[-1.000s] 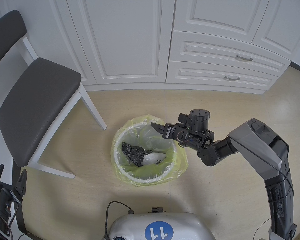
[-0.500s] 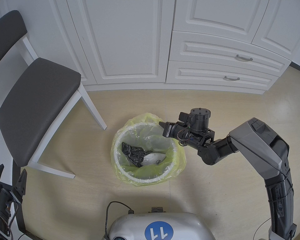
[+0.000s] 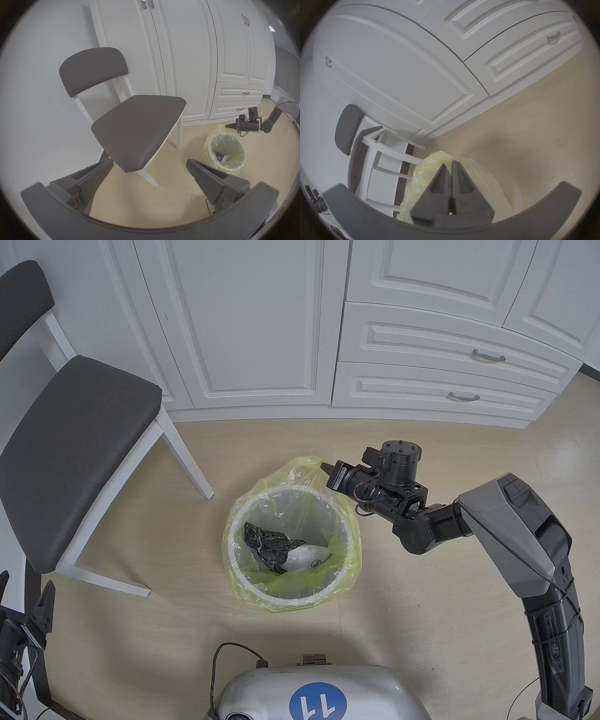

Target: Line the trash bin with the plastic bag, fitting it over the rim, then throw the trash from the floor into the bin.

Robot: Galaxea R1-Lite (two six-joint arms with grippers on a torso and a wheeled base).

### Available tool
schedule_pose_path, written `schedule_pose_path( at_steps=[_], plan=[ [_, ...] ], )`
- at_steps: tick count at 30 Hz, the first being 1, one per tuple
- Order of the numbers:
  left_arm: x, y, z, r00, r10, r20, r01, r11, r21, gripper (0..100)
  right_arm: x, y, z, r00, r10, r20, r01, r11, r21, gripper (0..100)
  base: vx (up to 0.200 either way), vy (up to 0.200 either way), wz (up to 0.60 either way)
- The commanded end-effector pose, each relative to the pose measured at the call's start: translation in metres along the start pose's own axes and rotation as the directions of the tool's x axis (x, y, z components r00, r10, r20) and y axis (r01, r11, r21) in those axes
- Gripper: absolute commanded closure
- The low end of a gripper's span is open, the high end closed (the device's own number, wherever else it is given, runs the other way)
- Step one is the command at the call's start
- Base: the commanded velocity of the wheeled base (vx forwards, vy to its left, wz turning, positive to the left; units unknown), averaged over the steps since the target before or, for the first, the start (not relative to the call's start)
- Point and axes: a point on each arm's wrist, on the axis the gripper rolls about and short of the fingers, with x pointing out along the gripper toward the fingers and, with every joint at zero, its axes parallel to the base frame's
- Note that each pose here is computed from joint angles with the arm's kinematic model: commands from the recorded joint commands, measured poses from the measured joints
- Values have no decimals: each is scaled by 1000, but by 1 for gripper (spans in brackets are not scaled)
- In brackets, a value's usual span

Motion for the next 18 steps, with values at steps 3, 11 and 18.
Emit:
schedule_pose_path(
  at_steps=[3,11,18],
  plan=[
    [-1,0,-2,1000,0,-5,0,1000,-2,0,6,-18,-5,999,-33,-5,33,999,4,100,0,0,0],
    [-1,-1,-4,1000,-1,-11,1,1000,-1,0,11,-43,-12,994,-99,-47,100,995,10,100,0,0,0],
    [-1,-1,-4,1000,-1,-11,1,1000,0,0,14,-56,-17,987,-138,-86,140,990,15,100,0,0,0]
  ],
)
